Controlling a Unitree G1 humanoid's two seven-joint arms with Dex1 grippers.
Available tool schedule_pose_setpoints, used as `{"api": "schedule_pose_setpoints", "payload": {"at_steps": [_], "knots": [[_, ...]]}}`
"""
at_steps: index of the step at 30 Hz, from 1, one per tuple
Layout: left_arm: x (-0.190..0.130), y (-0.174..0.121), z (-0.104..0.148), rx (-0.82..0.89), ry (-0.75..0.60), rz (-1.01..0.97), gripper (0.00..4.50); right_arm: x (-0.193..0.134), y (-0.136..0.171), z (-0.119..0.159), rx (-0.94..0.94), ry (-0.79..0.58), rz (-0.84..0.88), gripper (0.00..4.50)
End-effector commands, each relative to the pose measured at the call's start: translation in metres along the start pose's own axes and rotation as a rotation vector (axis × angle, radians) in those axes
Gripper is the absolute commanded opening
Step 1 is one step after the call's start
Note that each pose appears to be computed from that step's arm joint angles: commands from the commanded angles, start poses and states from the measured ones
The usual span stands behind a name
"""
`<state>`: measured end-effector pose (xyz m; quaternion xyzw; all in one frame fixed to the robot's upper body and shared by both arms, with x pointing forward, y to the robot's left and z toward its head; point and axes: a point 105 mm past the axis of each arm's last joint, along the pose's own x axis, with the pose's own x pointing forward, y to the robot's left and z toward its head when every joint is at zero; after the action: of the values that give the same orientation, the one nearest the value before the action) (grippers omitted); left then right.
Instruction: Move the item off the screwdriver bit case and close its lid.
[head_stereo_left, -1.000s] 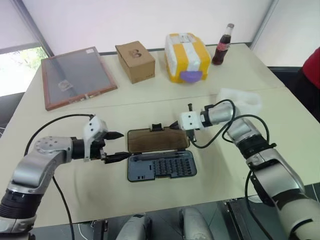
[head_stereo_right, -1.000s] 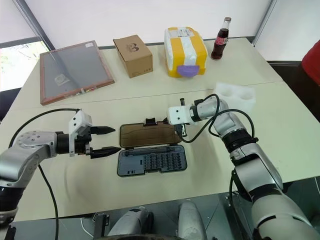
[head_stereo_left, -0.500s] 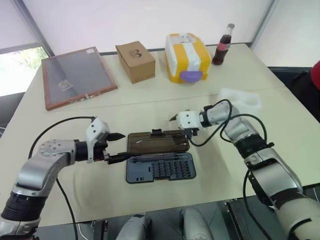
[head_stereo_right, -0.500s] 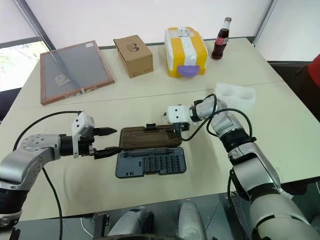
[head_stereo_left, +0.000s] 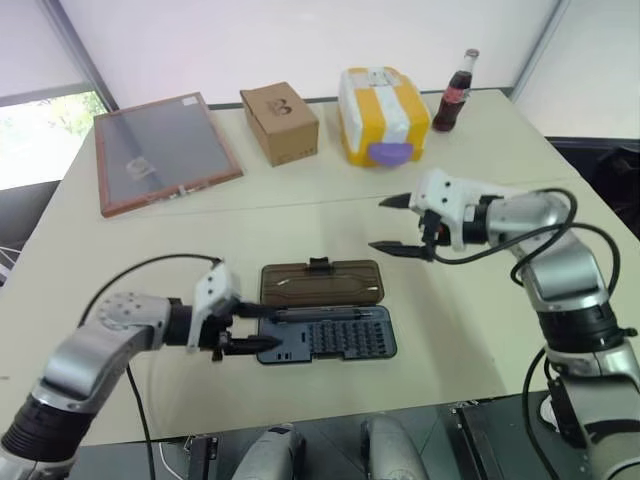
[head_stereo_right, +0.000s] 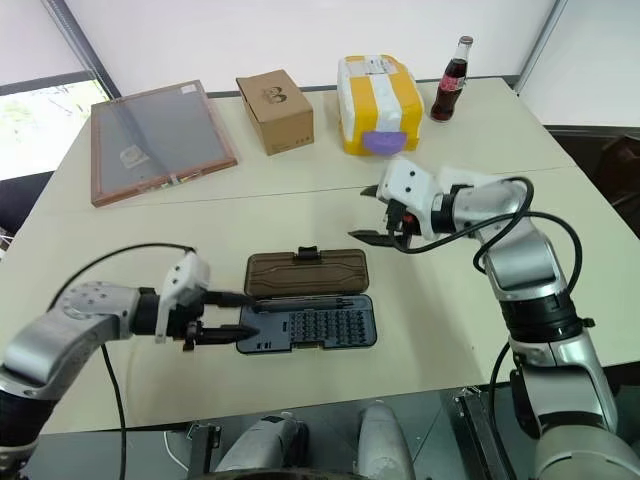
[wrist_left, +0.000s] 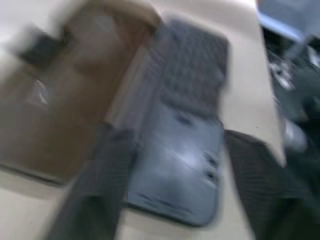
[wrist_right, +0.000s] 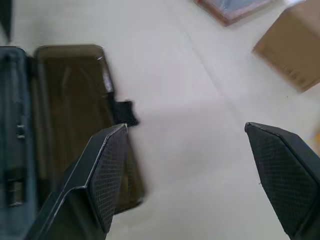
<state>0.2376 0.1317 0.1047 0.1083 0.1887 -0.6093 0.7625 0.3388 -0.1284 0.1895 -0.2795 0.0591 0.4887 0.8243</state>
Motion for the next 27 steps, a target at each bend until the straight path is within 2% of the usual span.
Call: {"api": "schedule_pose_setpoints", "payload": {"at_steps": [1, 2, 3, 8, 15, 20, 23, 27], "knots": [[0.006, 0.002, 0.014, 0.095, -0.048, -0.003, 0.81, -0.002, -0.001, 0.018, 0.02, -0.084, -0.056, 3.9], [0.008, 0.005, 0.016, 0.117, -0.053, 0.009, 0.3, -0.002, -0.002, 0.018, 0.028, -0.085, -0.072, 3.9], [0.01, 0.009, 0.017, 0.136, -0.053, 0.022, 0.08, -0.002, -0.004, 0.016, 0.04, -0.083, -0.087, 3.9], [0.015, 0.019, 0.01, 0.173, -0.013, 0.04, 0.08, 0.0, -0.005, 0.006, 0.079, -0.064, -0.105, 3.9], [0.013, 0.016, -0.002, 0.188, 0.031, 0.011, 0.08, 0.009, -0.007, 0.0, 0.123, -0.054, -0.081, 3.9], [0.011, 0.013, -0.021, 0.229, 0.124, 0.001, 0.08, 0.027, -0.016, -0.012, 0.189, -0.018, -0.069, 3.9], [0.011, 0.014, -0.027, 0.249, 0.146, 0.01, 0.08, 0.039, -0.032, -0.016, 0.207, -0.009, -0.137, 3.9], [0.009, 0.016, -0.032, 0.257, 0.164, 0.026, 0.08, 0.052, -0.025, -0.025, 0.196, 0.042, -0.056, 3.9]]}}
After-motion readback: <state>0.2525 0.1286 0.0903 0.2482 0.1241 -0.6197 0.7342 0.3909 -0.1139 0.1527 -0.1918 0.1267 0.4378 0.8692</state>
